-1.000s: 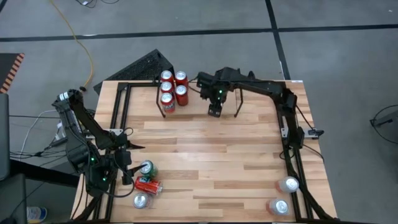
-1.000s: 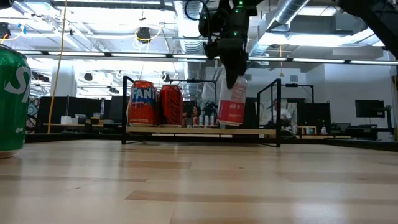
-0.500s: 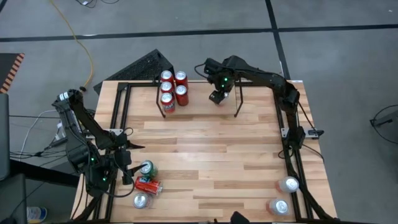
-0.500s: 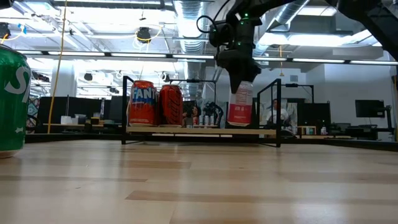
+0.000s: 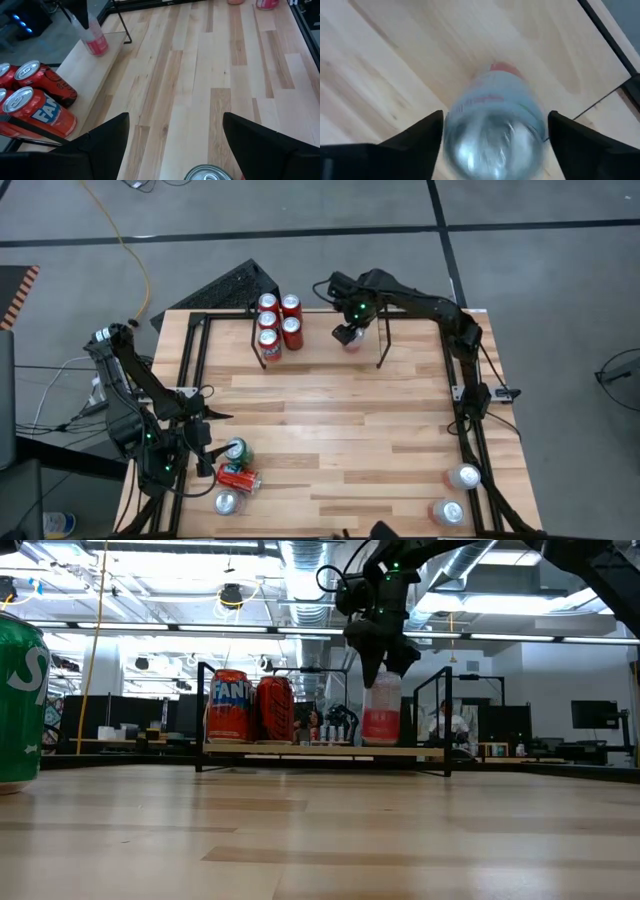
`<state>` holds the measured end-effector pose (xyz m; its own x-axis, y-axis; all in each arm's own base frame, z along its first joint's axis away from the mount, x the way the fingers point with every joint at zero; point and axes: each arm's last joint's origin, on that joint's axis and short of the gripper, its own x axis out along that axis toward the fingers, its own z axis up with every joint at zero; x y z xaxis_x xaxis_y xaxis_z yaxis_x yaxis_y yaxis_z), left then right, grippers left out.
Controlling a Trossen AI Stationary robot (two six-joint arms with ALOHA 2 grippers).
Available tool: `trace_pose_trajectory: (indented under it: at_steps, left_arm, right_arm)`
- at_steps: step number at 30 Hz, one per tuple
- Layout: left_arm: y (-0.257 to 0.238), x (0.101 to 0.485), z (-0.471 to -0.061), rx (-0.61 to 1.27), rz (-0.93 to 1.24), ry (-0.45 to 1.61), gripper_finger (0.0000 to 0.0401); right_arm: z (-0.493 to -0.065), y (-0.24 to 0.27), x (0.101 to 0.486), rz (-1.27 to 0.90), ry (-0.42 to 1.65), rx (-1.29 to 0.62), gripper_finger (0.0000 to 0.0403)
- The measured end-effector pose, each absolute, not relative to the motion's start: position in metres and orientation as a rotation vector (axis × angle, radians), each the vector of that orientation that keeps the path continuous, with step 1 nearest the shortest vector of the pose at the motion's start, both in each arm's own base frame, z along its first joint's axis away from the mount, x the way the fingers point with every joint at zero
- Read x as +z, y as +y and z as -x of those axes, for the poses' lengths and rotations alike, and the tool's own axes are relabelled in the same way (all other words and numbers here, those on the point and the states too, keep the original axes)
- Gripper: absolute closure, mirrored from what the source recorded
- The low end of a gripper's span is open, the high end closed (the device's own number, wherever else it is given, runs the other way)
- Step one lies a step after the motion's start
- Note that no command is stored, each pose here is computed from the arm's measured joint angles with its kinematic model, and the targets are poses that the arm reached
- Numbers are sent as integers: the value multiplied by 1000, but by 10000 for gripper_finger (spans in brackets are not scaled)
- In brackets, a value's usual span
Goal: Place canned beverage on shelf
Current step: Put the pink white soda can on the shelf
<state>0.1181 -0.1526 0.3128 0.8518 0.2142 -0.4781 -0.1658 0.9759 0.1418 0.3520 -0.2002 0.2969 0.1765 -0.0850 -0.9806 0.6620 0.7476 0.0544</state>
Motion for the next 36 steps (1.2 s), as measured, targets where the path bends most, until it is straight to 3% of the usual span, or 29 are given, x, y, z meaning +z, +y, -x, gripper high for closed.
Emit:
trace_pose_trajectory:
  at_steps: [5,17,24,36]
  left_arm:
    - [-153,313,-118,200,-97,514,95]
    - [-153,313,-118,200,-97,515,95]
    - [-153,313,-118,195,-95,522,95]
    - [-154,312,-118,168,-80,558,95]
  right_arm:
    - [-353,-200,298,-549,1286,-552,34]
    - [-359,-197,327,-380,1200,-449,37]
    - [-361,-156,351,-111,1309,-216,38]
    - [-380,-108,332,273,1443,-151,38]
